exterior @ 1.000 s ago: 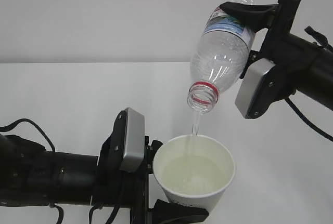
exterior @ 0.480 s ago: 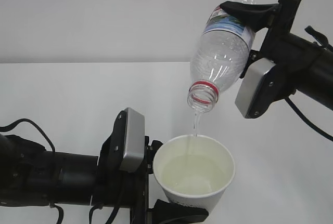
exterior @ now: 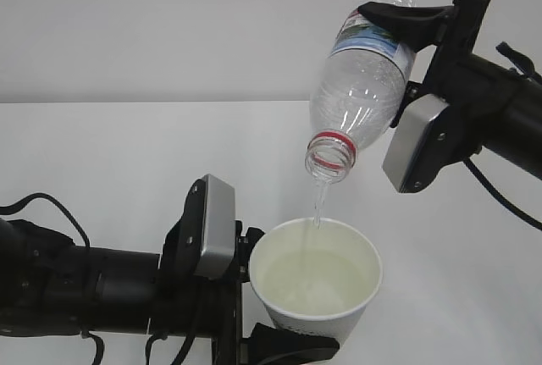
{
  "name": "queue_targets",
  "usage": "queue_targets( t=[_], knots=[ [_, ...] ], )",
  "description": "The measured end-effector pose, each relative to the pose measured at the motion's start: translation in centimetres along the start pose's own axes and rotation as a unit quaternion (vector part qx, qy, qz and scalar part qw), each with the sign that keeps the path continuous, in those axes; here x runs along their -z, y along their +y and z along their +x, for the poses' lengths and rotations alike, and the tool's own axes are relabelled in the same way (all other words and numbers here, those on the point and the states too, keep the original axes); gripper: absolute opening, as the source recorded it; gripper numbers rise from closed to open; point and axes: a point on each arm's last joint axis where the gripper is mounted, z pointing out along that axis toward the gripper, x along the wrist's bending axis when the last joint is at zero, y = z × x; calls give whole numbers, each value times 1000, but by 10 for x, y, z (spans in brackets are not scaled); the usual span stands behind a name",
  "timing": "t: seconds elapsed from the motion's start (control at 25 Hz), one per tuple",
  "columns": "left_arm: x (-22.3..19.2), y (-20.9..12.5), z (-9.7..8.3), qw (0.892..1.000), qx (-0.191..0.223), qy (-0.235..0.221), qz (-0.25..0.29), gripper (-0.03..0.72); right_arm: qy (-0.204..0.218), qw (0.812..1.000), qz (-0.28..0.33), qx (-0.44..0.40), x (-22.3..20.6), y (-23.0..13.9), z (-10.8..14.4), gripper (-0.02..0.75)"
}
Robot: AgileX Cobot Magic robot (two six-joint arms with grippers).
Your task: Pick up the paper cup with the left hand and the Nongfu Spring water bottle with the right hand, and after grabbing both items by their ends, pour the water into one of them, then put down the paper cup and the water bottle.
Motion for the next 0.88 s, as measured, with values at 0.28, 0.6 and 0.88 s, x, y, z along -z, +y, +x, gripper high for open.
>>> queue_targets(
  t=[0.28,0.6,0.88],
  knots=[
    [0,0,0,1000,1,1,0,570,0,1000,0,-22,0,0,0,482],
    [0,0,0,1000,1,3,-1,570,0,1000,0,-26,0,0,0,482],
    [0,0,0,1000,1,3,-1,570,0,1000,0,-28,0,0,0,482]
  ],
)
